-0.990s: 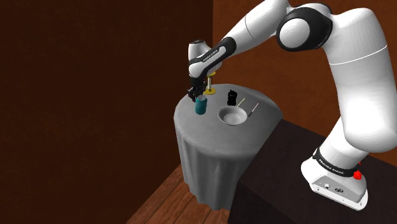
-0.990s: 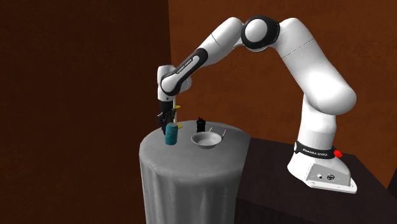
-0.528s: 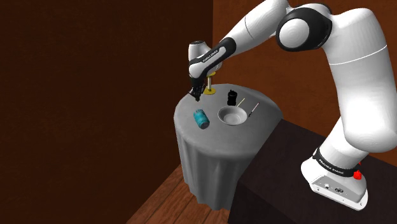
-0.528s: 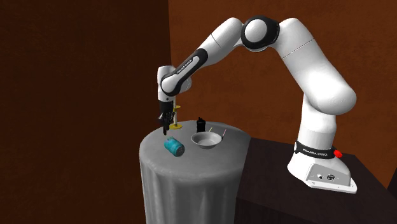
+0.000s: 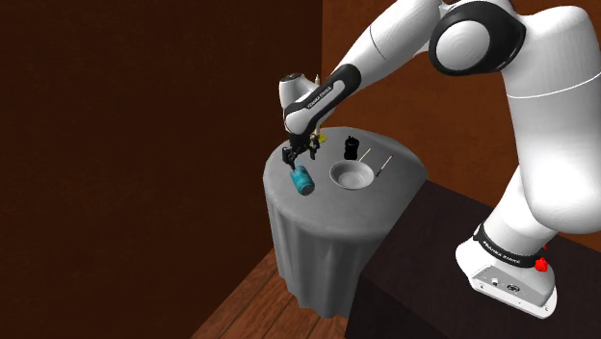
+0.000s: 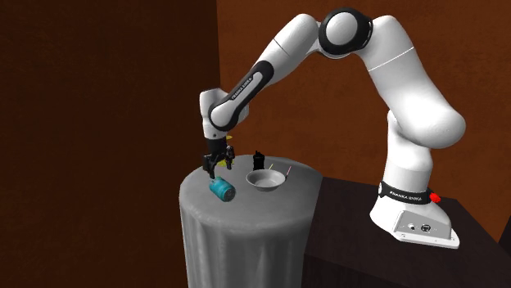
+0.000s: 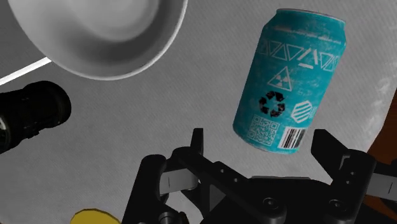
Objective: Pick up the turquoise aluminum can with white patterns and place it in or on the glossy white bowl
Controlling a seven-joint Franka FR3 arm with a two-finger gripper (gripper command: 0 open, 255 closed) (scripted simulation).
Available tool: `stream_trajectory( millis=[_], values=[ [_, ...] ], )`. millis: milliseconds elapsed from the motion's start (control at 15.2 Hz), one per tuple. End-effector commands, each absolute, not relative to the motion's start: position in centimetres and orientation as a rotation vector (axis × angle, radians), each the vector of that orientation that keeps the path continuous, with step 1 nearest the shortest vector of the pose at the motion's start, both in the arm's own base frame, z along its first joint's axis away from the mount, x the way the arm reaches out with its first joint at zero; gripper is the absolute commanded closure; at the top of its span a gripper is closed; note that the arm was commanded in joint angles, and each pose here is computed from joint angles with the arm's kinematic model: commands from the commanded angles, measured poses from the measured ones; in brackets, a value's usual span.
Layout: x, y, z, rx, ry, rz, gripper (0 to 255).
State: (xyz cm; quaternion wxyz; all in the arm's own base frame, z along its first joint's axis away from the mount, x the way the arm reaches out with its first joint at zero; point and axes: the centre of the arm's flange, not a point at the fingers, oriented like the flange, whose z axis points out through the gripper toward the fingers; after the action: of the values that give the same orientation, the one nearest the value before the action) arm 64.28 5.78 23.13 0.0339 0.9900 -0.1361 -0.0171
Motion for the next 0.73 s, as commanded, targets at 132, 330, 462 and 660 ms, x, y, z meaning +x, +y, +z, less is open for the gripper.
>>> stream_trajectory(
  millis=[132,330,462,660],
  values=[
    [62.6,8.6,21.7,2.986,-0.572,-0.113,0],
    [62.4,8.4,20.2,2.986,-0.572,-0.113,0],
    [62.3,8.4,19.1,2.986,-0.572,-0.113,0],
    [62.2,8.3,18.3,2.986,-0.572,-0.113,0]
  ],
)
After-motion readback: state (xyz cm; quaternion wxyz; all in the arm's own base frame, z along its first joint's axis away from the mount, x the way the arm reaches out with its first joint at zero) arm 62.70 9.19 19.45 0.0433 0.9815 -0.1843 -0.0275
